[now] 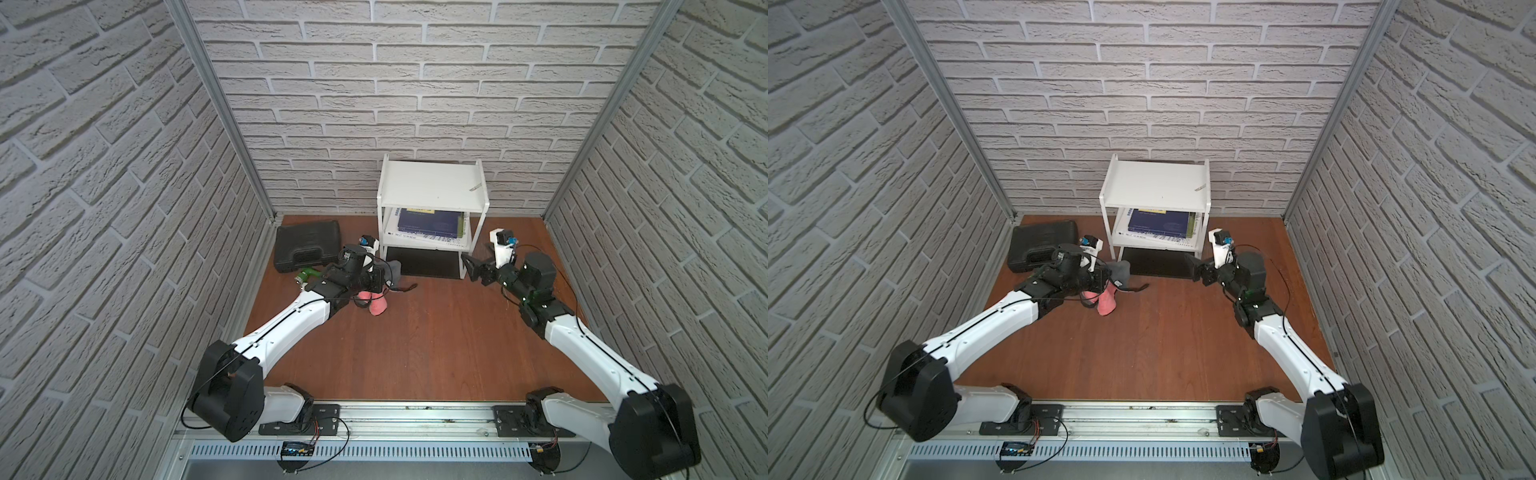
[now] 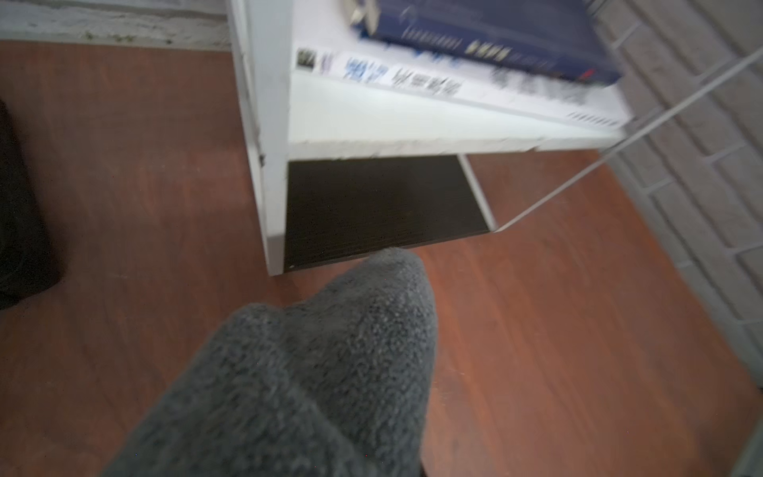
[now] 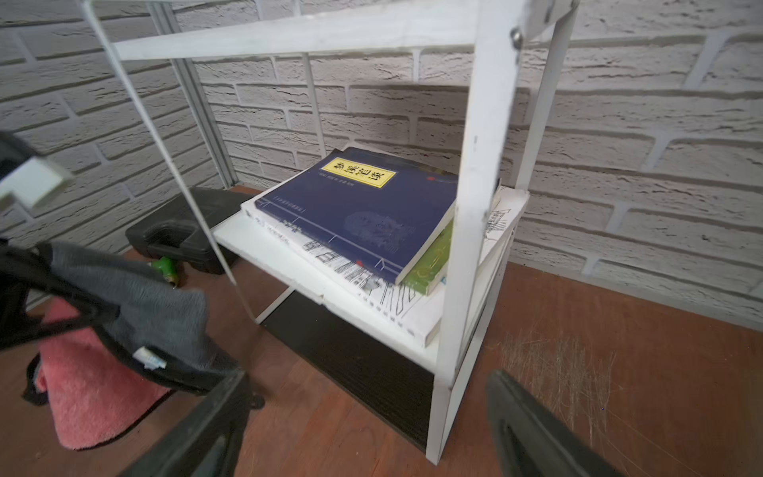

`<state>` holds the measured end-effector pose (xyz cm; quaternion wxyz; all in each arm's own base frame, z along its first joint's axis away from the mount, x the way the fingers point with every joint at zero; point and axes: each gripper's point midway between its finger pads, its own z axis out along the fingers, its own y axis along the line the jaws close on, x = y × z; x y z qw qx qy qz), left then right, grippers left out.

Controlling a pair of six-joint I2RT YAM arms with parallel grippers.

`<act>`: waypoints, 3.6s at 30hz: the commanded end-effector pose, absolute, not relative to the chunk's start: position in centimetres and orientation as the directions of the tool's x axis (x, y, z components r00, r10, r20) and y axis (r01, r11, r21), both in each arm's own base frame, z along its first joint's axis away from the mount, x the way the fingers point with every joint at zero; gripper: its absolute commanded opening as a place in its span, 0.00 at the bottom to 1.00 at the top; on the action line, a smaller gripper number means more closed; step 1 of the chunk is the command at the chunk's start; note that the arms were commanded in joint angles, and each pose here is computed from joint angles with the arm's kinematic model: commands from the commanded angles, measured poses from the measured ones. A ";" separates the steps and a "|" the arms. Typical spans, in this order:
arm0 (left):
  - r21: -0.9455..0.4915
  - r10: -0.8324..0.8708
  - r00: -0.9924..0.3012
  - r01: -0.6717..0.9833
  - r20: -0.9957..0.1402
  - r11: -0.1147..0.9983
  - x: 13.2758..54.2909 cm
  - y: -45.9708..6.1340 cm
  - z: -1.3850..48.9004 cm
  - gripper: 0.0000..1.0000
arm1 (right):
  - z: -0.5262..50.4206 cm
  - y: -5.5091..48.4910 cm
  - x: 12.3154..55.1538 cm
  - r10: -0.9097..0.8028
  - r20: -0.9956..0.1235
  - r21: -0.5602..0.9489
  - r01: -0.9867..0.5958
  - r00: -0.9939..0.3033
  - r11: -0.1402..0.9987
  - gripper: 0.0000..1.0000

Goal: Wipe the bookshelf clean with a cloth
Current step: Wipe the dust from the shelf, then adjust the cleaning item, then hold the shelf at the center of the board, then wipe the dust from the shelf.

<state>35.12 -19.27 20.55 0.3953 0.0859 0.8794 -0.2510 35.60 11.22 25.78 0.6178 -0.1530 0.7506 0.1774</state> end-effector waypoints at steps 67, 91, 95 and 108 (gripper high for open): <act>-0.075 0.145 -0.378 0.510 -0.914 0.857 45.8 -17.9 27.7 0.00 | 25.7 24.2 45.9 -0.438 -0.865 -0.358 -0.309 -0.245 0.881 0.03; -0.096 0.120 -0.389 0.492 -0.913 0.866 45.6 -17.6 26.4 0.00 | 24.8 22.9 45.0 -0.459 -0.837 -0.402 -0.233 -0.298 0.885 0.02; -0.111 0.102 -0.384 0.496 -0.918 0.861 45.4 -17.7 26.9 0.00 | 24.8 27.9 44.2 -0.389 -0.884 -0.239 -0.463 -0.261 0.854 0.03; -0.162 0.062 -0.412 0.487 -0.909 0.859 45.2 -17.1 26.5 0.00 | 24.6 25.3 46.4 -0.364 -0.869 -0.289 -0.255 -0.334 0.923 0.03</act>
